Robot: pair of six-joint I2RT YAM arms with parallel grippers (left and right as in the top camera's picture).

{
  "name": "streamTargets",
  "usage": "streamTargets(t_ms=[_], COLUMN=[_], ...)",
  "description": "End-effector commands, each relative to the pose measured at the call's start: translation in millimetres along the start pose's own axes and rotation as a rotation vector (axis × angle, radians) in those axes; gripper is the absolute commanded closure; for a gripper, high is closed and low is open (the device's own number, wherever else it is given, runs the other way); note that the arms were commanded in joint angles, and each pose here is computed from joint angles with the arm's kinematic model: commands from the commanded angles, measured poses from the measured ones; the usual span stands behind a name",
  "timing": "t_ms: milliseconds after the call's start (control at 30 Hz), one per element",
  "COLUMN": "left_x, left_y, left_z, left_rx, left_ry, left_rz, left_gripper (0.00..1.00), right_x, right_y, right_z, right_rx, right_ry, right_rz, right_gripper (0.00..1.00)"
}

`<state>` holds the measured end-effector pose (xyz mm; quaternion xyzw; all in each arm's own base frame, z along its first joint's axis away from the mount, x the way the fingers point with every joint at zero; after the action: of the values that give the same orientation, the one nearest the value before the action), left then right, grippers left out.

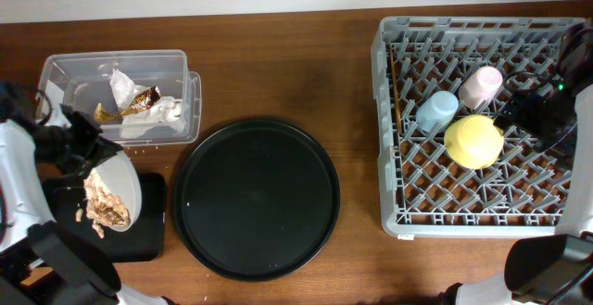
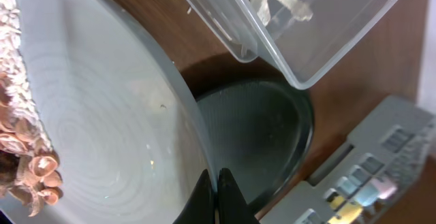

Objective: Sort waste into correct bins and load items into the dishwasher rack
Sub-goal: 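Tilt the plate to dump the food scraps onto the black tray, then carry the empty plate back and set it on the round tray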

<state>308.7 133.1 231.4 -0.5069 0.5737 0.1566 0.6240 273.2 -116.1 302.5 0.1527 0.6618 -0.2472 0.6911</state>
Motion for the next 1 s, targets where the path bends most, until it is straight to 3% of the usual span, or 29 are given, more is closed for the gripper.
streamTargets(t_ms=[0,233,367,667,733,967], left_x=[-10,-16,-28,-52,-60,-64], left_y=[9,41,50,85,91,94], left_z=[-1,5,4,-1,7,-10], left_rx=[0.009,-0.068,-0.032,-0.159,-0.083,-0.148], left_ry=[0.051,0.109,0.113,0.097,0.016,0.090], left_rz=[-0.167,-0.411,-0.607,-0.667,-0.731,-0.727], left_gripper=[0.99,0.99,0.99,0.99,0.99,0.99], right_x=[-2,-2,-2,-2,-2,-2], right_y=[-3,-3,-3,-3,-3,-3], right_z=[-1,-1,-1,-1,-1,-1], right_rx=[0.015,0.015,0.015,0.015,0.015,0.015], right_ry=[-0.006,-0.006,-0.006,-0.006,-0.006,-0.006], right_rz=[-0.004,-0.004,-0.004,-0.004,-0.004,-0.004], right_gripper=[0.01,0.01,0.01,0.01,0.01,0.01])
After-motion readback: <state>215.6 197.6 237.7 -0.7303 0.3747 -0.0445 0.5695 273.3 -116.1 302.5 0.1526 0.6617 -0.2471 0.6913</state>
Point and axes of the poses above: each gripper's point midway between its finger pads, its own x axis out along the fingers, its own y axis along the line the jaws close on, z = x × y, the point moved 8 cm from there along -x, back along the fingers, and after that the axes turned 9 degrees about -x, right-handed, at the moved point
